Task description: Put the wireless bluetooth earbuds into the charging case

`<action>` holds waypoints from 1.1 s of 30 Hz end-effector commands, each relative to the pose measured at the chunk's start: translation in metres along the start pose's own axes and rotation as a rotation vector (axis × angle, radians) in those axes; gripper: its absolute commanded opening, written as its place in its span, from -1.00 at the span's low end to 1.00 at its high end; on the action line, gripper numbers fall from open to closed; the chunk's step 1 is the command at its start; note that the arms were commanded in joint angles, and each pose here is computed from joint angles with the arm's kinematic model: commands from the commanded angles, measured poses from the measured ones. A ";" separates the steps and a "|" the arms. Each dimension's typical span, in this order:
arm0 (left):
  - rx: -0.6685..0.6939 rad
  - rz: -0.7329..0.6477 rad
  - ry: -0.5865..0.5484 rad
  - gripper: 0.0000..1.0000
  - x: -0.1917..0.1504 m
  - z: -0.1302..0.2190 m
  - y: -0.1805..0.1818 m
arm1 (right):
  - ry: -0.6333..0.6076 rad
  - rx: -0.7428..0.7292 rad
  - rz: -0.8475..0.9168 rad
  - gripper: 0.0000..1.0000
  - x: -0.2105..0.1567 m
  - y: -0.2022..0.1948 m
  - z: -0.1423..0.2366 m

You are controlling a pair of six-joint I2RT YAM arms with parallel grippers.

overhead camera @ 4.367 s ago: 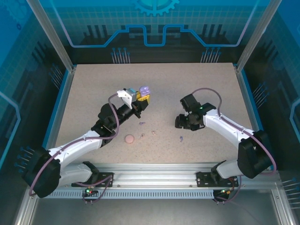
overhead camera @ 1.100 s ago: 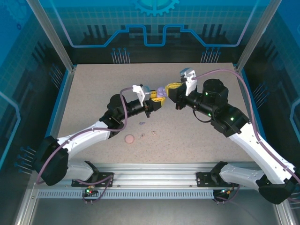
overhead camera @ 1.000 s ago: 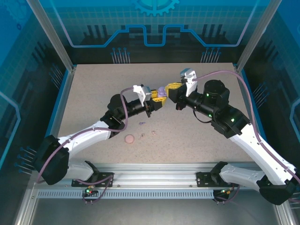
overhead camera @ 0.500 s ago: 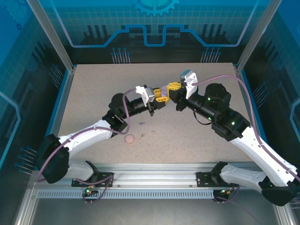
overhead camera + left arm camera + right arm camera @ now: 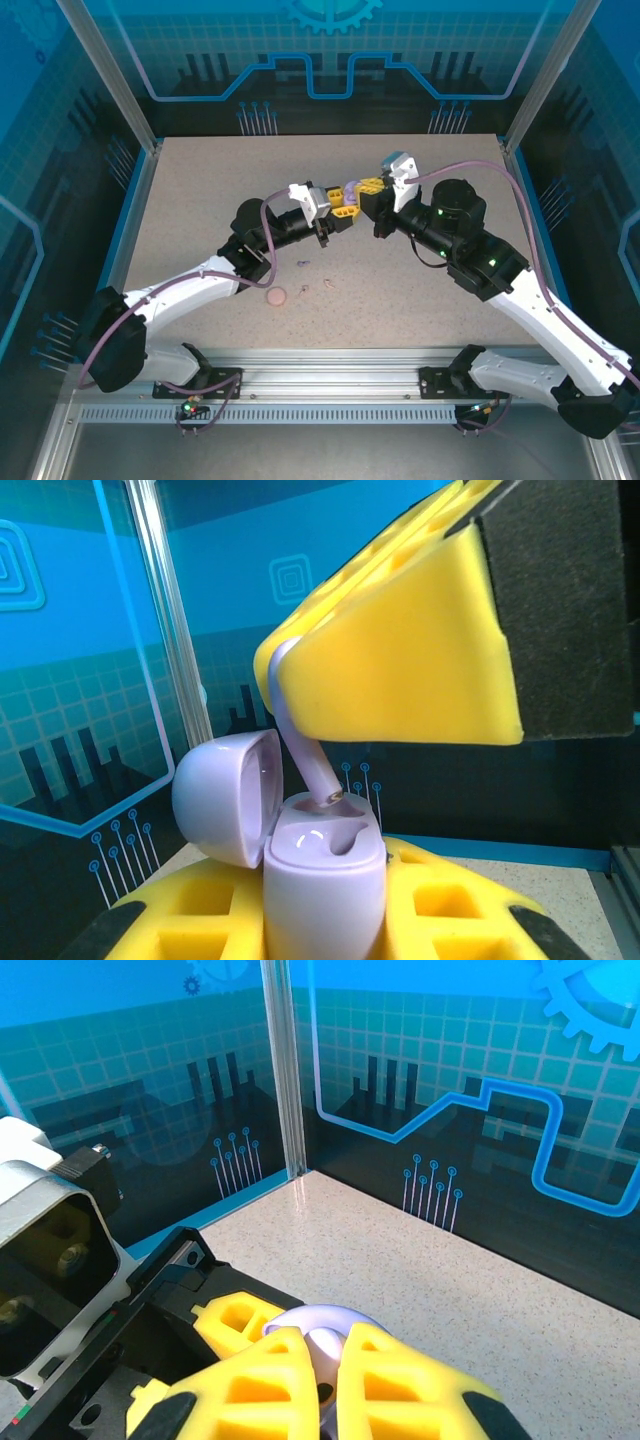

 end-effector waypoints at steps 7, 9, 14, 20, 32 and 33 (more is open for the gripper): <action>0.024 -0.050 -0.076 -1.00 0.030 0.001 0.004 | 0.014 0.003 -0.001 -0.86 -0.007 0.002 -0.004; 0.027 -0.049 -0.075 -1.00 0.030 0.001 0.005 | 0.020 0.005 -0.005 -0.86 -0.009 0.002 -0.004; 0.034 -0.049 -0.075 -1.00 0.030 0.001 0.006 | 0.041 0.011 -0.008 -0.87 -0.014 0.002 -0.005; 0.042 -0.050 -0.075 -1.00 0.031 0.000 0.007 | 0.052 0.013 -0.017 -0.89 -0.018 0.001 -0.004; 0.056 -0.043 -0.077 -1.00 0.032 0.000 0.009 | 0.082 0.012 -0.027 -0.89 -0.028 0.000 -0.003; 0.056 -0.042 -0.077 -1.00 0.032 0.000 0.009 | 0.084 0.010 -0.027 -0.89 -0.029 -0.001 -0.004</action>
Point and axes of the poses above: each hand's point on the last joint's axis, 136 mm out from that joint toward the fingers, its own z axis back along the fingers, its own y axis along the line the jaws close on, x = y × z, the point moved 6 cm from there along z, back along the fingers, and after that the axes turned 10 degrees about -z, right-handed, at the moved point
